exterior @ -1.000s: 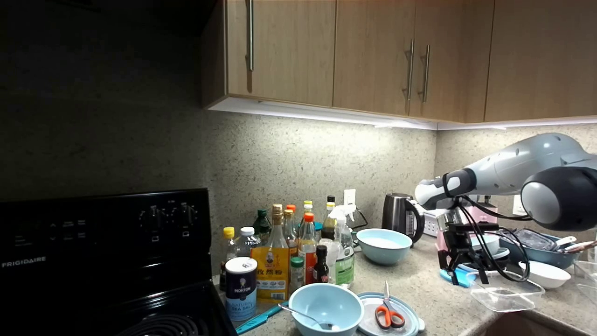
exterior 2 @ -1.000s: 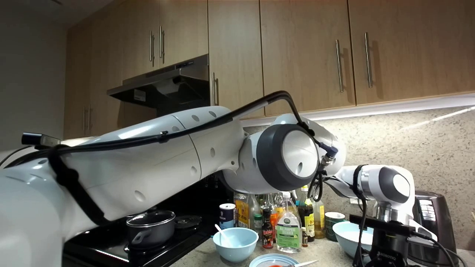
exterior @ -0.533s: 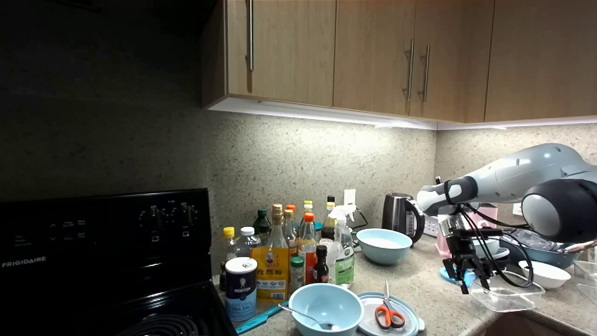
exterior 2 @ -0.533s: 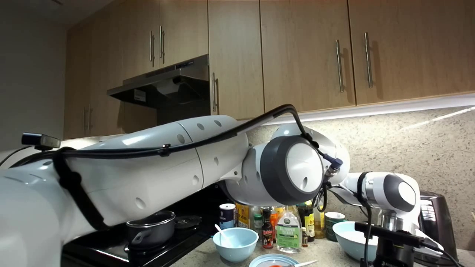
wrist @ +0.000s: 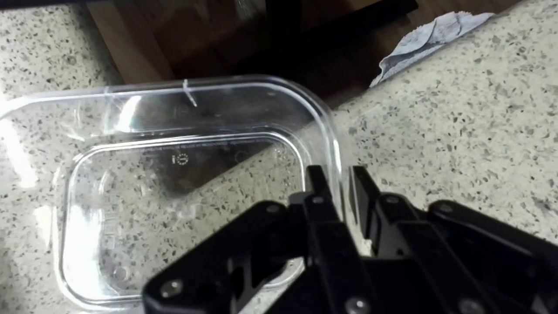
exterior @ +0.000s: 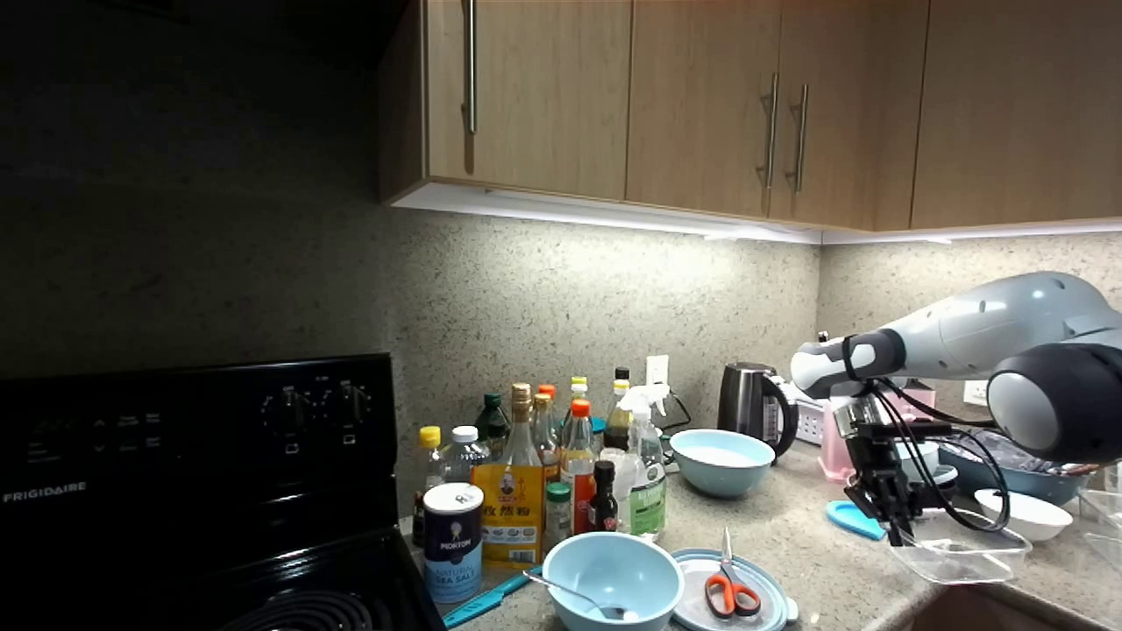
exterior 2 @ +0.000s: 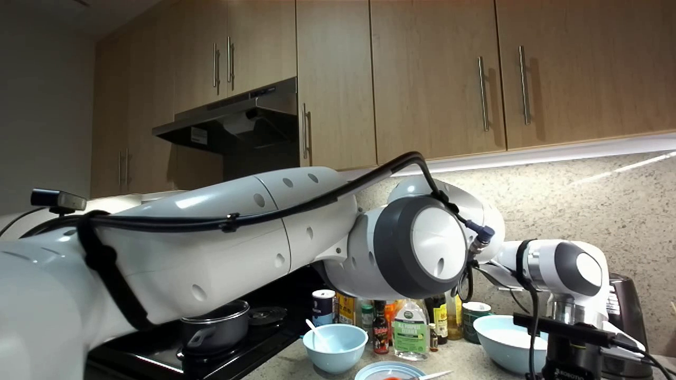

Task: Turn the transparent bowl to the left

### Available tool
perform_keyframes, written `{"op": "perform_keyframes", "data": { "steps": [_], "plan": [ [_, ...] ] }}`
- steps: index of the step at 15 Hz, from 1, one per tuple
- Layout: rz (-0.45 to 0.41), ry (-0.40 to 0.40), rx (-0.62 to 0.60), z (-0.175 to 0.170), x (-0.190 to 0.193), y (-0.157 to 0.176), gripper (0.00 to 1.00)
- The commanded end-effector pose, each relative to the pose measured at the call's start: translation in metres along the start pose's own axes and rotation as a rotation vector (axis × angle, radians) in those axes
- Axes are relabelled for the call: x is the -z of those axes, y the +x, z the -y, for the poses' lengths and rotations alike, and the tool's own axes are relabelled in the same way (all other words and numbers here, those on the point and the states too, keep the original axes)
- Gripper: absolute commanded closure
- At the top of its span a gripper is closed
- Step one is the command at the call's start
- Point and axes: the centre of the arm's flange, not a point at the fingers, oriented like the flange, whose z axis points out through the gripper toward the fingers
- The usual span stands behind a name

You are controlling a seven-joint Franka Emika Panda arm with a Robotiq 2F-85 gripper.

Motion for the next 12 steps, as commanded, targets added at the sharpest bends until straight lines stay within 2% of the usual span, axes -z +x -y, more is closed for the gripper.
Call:
{"op": "perform_keyframes", "data": {
  "steps": [1, 2, 8, 10, 12],
  "plan": [
    [-0.058, -0.011, -0.065, 0.005, 0.030, -0.025, 1.00],
    [-0.075, -0.014, -0.072, 0.007, 0.037, -0.030, 0.96],
    [-0.116, -0.041, -0.096, 0.027, 0.073, -0.053, 0.96],
    [-0.107, -0.094, -0.049, 0.044, 0.080, -0.061, 0.96],
    [-0.080, -0.181, 0.013, 0.062, 0.085, -0.070, 0.96]
  ]
}}
